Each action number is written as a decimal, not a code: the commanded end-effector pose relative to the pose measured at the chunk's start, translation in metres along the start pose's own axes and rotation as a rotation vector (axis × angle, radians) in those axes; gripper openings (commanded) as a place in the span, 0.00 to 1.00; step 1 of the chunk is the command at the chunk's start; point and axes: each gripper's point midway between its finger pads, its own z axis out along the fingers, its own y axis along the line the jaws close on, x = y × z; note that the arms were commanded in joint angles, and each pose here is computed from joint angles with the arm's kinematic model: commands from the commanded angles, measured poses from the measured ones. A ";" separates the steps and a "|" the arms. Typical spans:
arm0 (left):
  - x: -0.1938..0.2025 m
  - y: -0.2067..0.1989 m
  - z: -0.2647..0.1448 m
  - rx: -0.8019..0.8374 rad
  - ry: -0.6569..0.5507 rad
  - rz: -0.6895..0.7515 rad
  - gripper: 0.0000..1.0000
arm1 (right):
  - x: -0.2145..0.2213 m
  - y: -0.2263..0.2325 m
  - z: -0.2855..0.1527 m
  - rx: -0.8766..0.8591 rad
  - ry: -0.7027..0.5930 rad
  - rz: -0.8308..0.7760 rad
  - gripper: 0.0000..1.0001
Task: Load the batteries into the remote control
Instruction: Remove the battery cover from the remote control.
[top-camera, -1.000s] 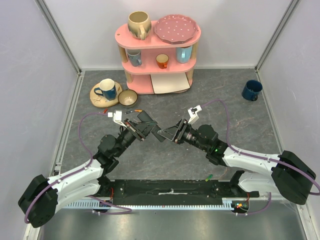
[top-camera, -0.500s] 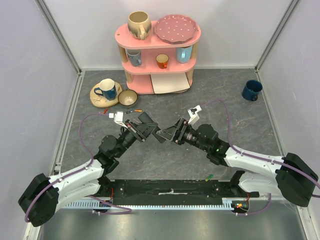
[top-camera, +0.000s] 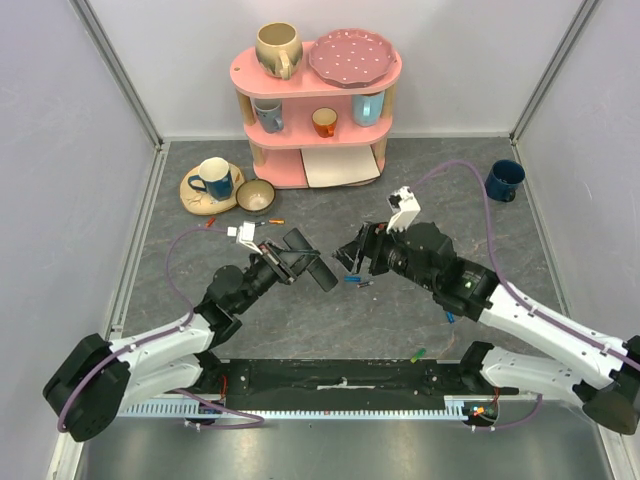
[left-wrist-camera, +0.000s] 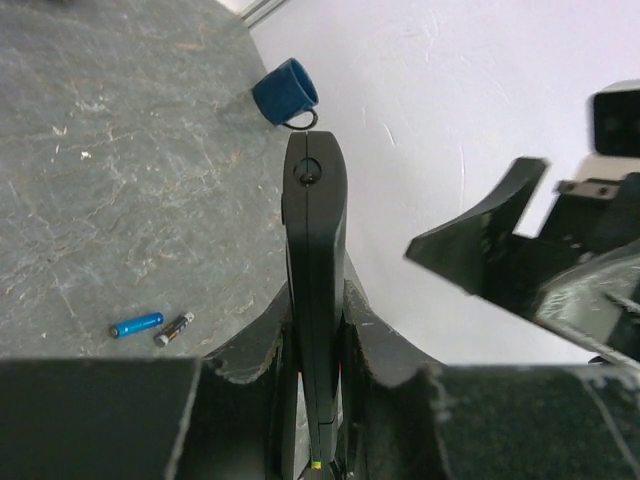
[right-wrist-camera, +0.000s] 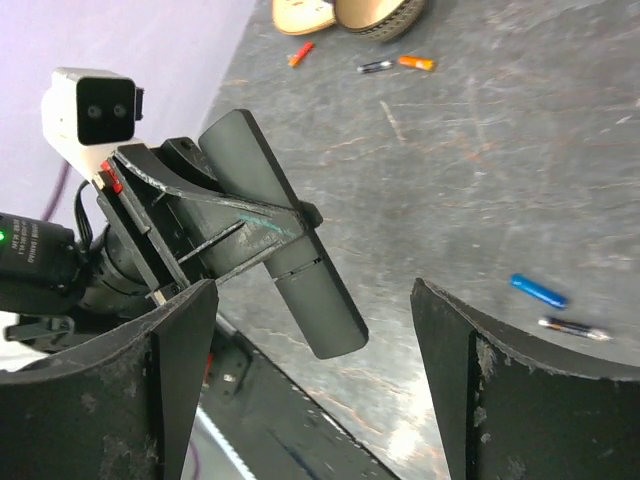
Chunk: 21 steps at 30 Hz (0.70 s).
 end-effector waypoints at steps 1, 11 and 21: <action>0.003 -0.015 0.009 0.041 0.071 -0.117 0.02 | -0.001 -0.036 -0.017 0.234 0.157 -0.319 0.85; 0.013 -0.033 0.020 0.203 0.165 -0.310 0.02 | 0.013 -0.026 -0.028 0.295 0.252 -0.488 0.83; 0.013 -0.034 0.023 0.275 0.145 -0.352 0.02 | 0.038 -0.007 -0.018 0.278 0.316 -0.568 0.83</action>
